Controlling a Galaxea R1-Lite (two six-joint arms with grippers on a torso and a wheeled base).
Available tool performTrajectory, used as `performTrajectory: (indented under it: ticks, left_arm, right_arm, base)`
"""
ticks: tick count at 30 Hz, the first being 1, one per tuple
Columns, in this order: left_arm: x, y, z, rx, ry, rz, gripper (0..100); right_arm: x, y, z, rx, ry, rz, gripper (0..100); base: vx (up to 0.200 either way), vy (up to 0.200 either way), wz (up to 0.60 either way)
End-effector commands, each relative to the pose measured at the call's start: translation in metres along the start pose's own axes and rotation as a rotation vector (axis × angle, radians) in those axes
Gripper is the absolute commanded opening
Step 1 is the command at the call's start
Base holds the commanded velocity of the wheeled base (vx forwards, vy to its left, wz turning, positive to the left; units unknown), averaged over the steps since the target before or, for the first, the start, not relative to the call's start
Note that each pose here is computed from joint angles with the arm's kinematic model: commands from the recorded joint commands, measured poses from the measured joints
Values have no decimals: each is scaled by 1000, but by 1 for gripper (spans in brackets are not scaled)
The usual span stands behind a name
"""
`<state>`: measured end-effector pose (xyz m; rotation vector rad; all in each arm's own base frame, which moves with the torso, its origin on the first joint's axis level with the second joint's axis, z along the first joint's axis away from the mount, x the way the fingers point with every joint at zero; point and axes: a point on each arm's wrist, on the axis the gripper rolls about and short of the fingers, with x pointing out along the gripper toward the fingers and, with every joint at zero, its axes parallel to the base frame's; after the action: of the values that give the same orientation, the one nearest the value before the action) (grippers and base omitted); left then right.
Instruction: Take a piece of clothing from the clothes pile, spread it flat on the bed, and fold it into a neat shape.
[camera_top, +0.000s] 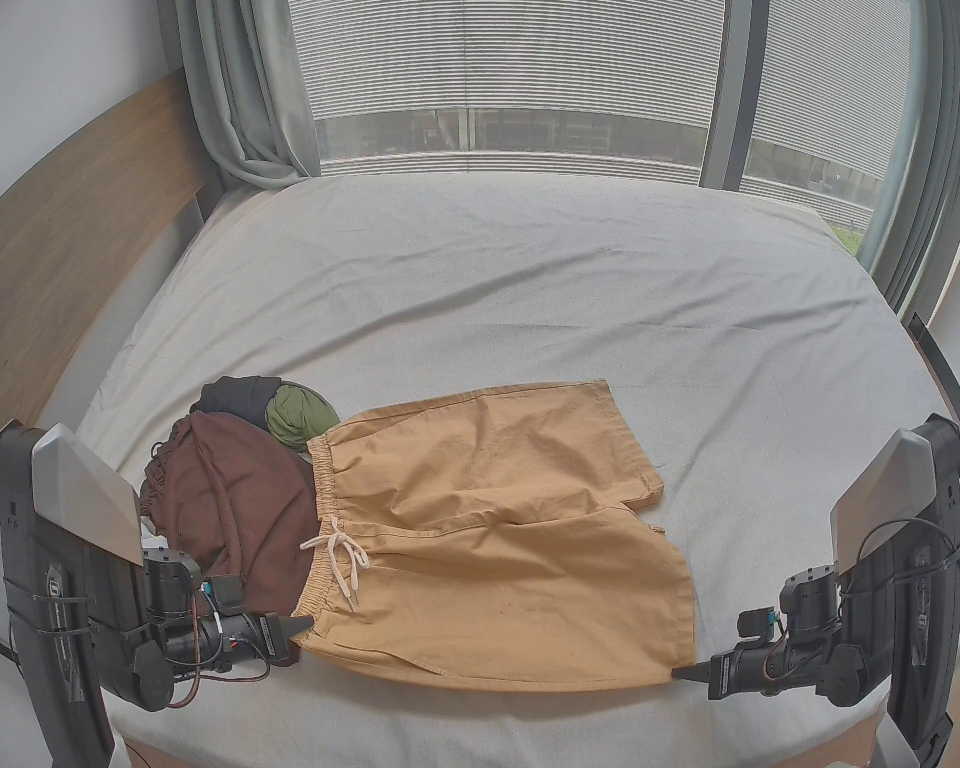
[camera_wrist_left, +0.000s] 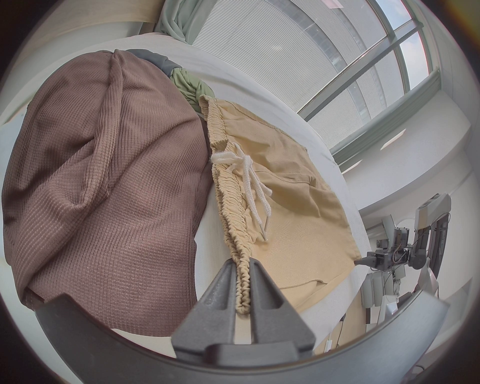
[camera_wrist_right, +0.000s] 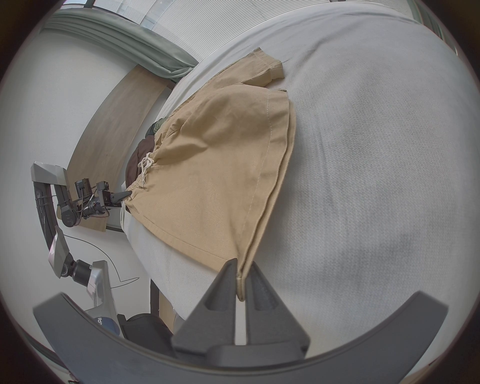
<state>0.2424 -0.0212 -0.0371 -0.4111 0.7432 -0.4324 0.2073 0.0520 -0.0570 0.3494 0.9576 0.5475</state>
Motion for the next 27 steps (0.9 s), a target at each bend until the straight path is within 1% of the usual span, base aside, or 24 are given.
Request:
performTrajectory:
  ticks: [1,14,15,23,27]
  left_arm:
    - [3,3,-5,-8,24,6,0]
    - [5,3,-4,-9,21,1,0]
    - [5,3,-5,-10,23,1,0]
    - [7,3,-6,-7,29,1,0]
    - [7,3,-6,-7,29,2,0]
  right_arm:
    - [-1,-1,-2,7,6,-5,0]
    - [1,-2,-3,5,13,-1,0]
    - [2,-2,-3,4,17,-1,100]
    - [5,-4,-2,1,14,1,100]
    - [8,-5,-4,5,26,1,100]
  base:
    - [0,0,0]
    - [0,0,0]
    - [0,0,0]
    - [0,0,0]
    - [0,0,0]
